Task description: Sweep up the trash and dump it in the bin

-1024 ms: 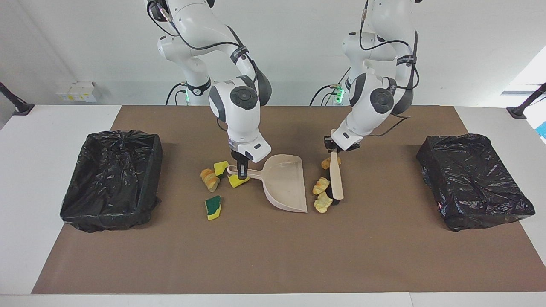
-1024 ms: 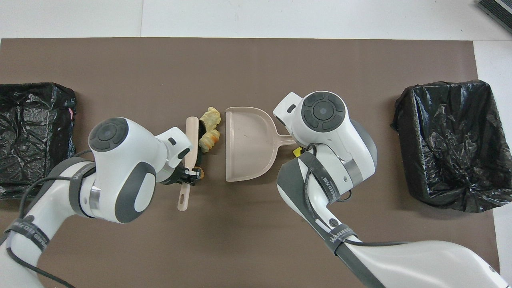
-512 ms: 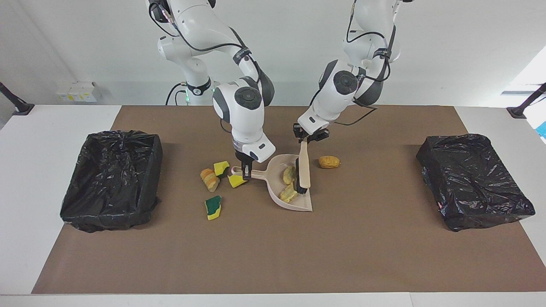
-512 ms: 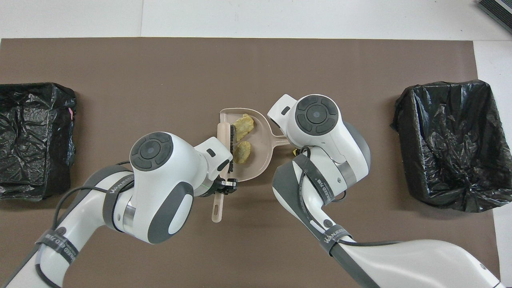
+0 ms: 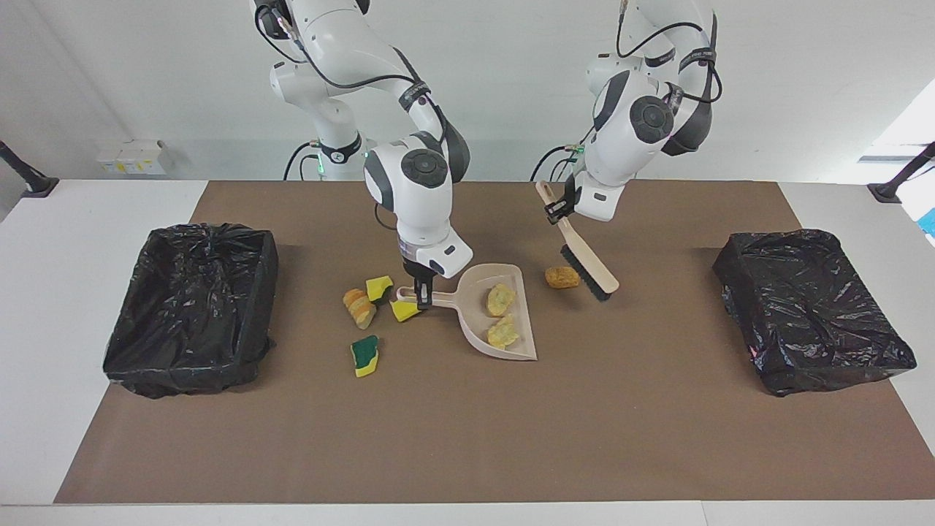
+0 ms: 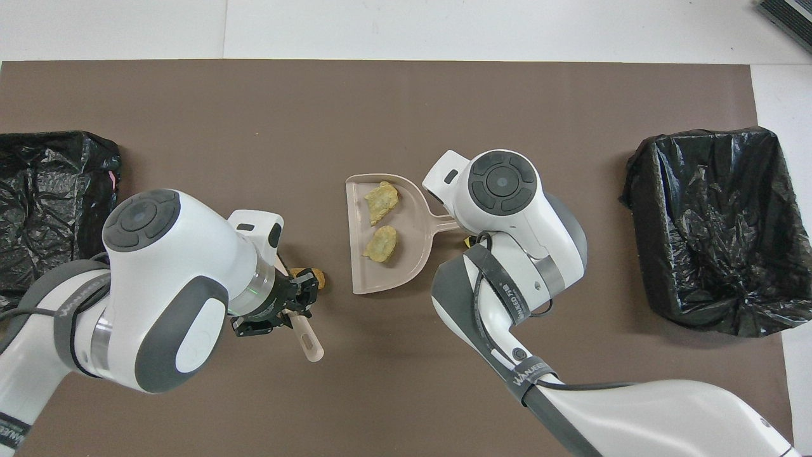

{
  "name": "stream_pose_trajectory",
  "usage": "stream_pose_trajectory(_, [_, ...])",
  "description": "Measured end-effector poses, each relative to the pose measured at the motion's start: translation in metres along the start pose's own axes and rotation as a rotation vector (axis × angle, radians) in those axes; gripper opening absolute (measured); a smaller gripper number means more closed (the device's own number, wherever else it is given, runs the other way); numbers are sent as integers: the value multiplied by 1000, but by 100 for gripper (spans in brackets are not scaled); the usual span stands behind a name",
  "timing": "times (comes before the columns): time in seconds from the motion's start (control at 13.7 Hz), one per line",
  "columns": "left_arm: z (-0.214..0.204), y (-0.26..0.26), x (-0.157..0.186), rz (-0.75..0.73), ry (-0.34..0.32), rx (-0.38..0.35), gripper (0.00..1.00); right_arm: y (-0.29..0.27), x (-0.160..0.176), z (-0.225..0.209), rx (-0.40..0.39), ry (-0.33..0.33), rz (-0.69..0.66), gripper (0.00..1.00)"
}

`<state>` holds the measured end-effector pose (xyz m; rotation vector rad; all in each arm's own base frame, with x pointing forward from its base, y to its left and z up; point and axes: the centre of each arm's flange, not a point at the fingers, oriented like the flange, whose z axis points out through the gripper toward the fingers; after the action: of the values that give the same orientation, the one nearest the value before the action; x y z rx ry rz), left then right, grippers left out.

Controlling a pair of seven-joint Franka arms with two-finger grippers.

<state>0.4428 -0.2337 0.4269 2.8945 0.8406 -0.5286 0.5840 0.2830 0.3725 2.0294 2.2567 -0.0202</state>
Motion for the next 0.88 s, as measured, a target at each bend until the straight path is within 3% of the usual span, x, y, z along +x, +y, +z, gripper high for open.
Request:
stream_pose_trajectory(0.15, [34,-26,2,-44,-13,29,26,-3,5,1,2,-1,-16,32])
stream_pose_trajectory(0.29, [58,-30,0,-31,26,3,26,-5,8,2,2,0,-20,32])
stream_pose_trajectory(0.66, [82,14,-43,307,132,-55,26,-6,10,3,-4,2,-24,32])
stream_pose_trajectory(0.88, [77,31,-57,394,150,-74,26,-7,9,6,0,1,-24,32])
